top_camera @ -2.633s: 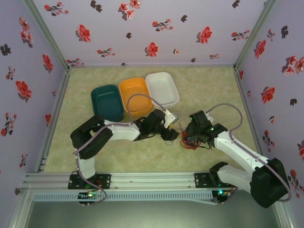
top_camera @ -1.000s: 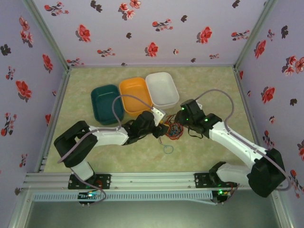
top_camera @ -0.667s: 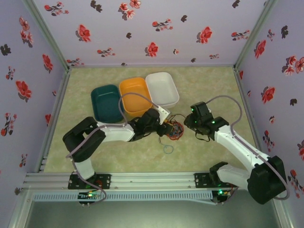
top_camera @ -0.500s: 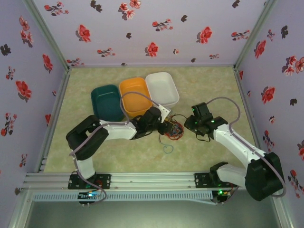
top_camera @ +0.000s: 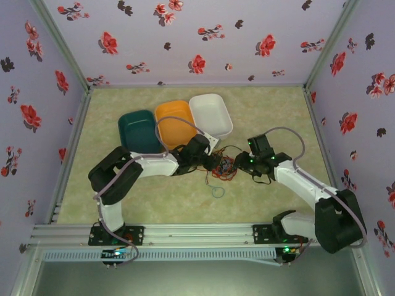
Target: Untangle the cables
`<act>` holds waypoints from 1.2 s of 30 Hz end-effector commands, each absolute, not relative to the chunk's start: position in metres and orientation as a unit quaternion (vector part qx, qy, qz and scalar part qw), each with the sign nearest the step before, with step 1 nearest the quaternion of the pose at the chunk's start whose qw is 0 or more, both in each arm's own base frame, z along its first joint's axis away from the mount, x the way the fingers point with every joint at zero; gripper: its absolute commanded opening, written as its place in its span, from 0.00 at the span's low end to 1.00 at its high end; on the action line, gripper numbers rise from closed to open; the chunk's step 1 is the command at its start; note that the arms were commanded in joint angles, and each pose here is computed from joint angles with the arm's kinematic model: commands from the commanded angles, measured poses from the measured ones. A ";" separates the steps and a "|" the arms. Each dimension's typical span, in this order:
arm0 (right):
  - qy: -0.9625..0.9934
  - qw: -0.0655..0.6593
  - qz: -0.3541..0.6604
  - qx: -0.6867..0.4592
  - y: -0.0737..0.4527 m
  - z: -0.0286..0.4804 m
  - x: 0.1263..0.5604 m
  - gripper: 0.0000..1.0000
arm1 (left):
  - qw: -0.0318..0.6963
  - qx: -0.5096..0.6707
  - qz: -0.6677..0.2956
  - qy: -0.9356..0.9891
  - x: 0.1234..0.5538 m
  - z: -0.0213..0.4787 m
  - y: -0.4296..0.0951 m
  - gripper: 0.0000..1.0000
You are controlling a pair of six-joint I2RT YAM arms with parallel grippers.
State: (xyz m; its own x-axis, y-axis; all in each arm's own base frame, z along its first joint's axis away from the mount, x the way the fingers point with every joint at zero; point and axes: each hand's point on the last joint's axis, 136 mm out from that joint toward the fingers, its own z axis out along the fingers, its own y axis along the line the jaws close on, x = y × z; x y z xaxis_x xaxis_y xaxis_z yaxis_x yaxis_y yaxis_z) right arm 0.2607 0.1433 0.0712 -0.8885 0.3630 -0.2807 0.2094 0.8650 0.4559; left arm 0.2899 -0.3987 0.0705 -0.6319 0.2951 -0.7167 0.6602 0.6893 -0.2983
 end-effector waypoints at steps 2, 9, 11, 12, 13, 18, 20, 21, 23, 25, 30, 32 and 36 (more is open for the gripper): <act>0.950 0.176 0.219 0.136 0.147 0.063 0.264 0.38 | 0.300 0.277 -0.274 0.871 0.287 0.057 -0.397 0.28; 0.952 0.173 0.216 0.132 0.149 0.056 0.269 0.38 | 0.296 0.280 -0.285 0.867 0.284 0.056 -0.401 0.28; 0.952 0.172 0.217 0.130 0.151 0.055 0.272 0.38 | 0.296 0.281 -0.288 0.867 0.284 0.056 -0.402 0.28; 0.952 0.172 0.219 0.128 0.153 0.054 0.273 0.38 | 0.296 0.280 -0.288 0.866 0.284 0.057 -0.402 0.28; 0.952 0.170 0.222 0.127 0.154 0.053 0.274 0.38 | 0.295 0.282 -0.290 0.866 0.284 0.057 -0.403 0.28; 0.952 0.167 0.226 0.124 0.159 0.049 0.279 0.38 | 0.294 0.285 -0.294 0.864 0.283 0.057 -0.405 0.28; 0.952 0.166 0.228 0.120 0.160 0.047 0.280 0.40 | 0.291 0.286 -0.296 0.864 0.282 0.056 -0.406 0.28; 0.952 0.164 0.228 0.118 0.161 0.046 0.281 0.41 | 0.291 0.286 -0.296 0.864 0.282 0.056 -0.406 0.28; 0.953 0.162 0.231 0.113 0.163 0.046 0.281 0.42 | 0.289 0.287 -0.296 0.864 0.282 0.055 -0.406 0.28; 0.952 0.159 0.241 0.105 0.167 0.047 0.281 0.45 | 0.288 0.288 -0.296 0.864 0.282 0.055 -0.406 0.28; 0.949 0.149 0.262 0.092 0.174 0.050 0.275 0.49 | 0.285 0.288 -0.295 0.865 0.282 0.054 -0.407 0.28; 0.948 0.142 0.270 0.088 0.176 0.051 0.271 0.49 | 0.286 0.288 -0.295 0.865 0.282 0.054 -0.407 0.28; 0.954 0.135 0.252 0.088 0.170 0.049 0.265 0.39 | 0.286 0.287 -0.295 0.865 0.282 0.055 -0.407 0.29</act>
State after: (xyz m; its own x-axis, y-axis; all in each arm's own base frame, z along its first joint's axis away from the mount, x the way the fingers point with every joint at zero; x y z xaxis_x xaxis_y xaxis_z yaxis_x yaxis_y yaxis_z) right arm 0.2678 0.1678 0.0417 -0.9412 0.2610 -0.2146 0.1238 0.8573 0.4998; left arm 0.2836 -0.4052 0.0629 -0.6507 0.3125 -0.6920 0.6713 0.6627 -0.3320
